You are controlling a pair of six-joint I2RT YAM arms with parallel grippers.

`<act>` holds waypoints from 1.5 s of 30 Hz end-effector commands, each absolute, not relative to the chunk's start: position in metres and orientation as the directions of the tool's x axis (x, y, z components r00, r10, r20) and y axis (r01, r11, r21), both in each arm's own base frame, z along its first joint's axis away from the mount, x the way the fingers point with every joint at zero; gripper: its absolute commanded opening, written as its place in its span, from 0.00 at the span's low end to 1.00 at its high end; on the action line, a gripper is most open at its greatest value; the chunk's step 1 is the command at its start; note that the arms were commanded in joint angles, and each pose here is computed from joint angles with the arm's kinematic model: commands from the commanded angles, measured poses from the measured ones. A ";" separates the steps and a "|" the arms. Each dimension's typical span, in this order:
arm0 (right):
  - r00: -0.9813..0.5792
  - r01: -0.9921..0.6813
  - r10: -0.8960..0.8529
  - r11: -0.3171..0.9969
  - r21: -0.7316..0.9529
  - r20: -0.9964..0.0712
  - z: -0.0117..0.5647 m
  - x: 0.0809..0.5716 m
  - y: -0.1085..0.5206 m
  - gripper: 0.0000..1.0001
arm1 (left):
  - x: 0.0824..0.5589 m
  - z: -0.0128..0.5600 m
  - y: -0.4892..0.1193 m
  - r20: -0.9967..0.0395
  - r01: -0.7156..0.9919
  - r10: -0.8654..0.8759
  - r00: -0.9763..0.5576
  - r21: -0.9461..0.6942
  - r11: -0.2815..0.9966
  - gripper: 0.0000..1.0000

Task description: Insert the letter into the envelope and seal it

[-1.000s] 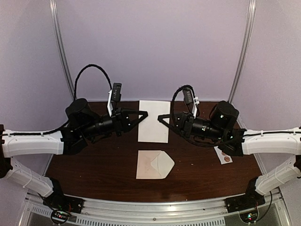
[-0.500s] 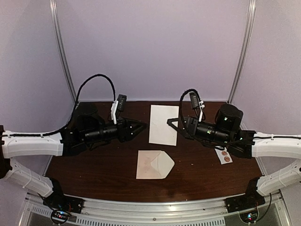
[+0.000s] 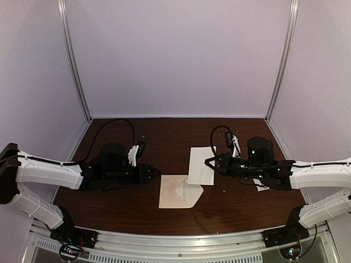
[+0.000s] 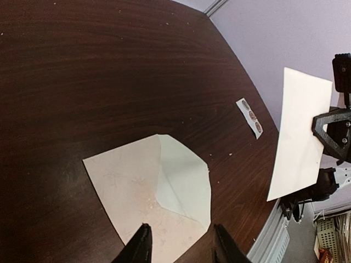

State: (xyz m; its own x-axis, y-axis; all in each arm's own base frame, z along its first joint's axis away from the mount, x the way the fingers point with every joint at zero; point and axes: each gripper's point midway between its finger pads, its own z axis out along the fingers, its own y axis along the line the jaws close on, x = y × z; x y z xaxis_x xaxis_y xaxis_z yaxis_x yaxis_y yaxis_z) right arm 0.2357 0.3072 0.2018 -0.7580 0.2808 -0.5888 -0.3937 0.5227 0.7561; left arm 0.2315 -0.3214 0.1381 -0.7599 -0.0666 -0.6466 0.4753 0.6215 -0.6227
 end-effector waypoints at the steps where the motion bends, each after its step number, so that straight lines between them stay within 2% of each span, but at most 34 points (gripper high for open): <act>1: -0.794 -0.277 0.315 0.574 0.771 -0.520 0.169 0.244 0.301 0.00 | 0.234 0.113 -0.319 -0.570 0.394 -0.094 -0.816 -0.668 0.631 0.36; 21: -0.842 -0.151 0.312 0.648 0.747 -0.441 0.109 0.257 0.300 0.00 | 0.223 0.049 -0.327 -0.423 0.306 -0.032 -0.906 -0.703 0.642 0.32; 45: -0.887 -0.061 0.302 0.674 0.737 -0.349 0.062 0.252 0.298 0.00 | 0.216 0.027 -0.329 -0.371 0.283 0.000 -0.929 -0.708 0.647 0.31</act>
